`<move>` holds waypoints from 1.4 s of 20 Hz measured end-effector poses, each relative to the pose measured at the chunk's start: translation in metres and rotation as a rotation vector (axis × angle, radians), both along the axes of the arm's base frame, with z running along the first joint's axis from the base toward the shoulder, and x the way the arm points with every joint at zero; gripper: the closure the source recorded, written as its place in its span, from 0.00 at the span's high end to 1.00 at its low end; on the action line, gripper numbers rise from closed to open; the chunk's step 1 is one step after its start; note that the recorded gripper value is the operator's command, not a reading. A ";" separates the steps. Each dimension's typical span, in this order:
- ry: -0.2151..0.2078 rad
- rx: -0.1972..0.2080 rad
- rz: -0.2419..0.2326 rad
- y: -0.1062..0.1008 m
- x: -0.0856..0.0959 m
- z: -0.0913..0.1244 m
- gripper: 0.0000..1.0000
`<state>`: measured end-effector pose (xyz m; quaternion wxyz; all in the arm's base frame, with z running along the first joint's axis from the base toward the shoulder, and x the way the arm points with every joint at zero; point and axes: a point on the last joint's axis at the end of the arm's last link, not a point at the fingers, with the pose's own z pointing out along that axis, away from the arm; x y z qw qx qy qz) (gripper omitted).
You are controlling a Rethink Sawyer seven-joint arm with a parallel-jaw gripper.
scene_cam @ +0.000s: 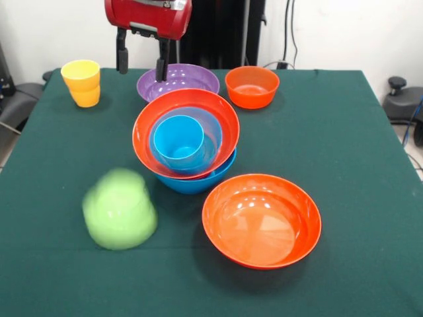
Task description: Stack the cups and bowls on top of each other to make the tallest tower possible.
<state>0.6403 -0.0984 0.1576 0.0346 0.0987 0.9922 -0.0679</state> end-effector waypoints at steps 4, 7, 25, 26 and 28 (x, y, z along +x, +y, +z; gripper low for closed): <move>0.000 0.000 0.000 0.000 0.000 0.000 1.00; 0.000 0.000 0.000 0.000 0.000 0.000 1.00; 0.000 -0.004 -0.003 -0.017 0.028 -0.033 1.00; -0.002 -0.006 -0.002 -0.019 0.032 -0.037 1.00; -0.011 -0.012 0.000 -0.024 0.047 -0.049 1.00</move>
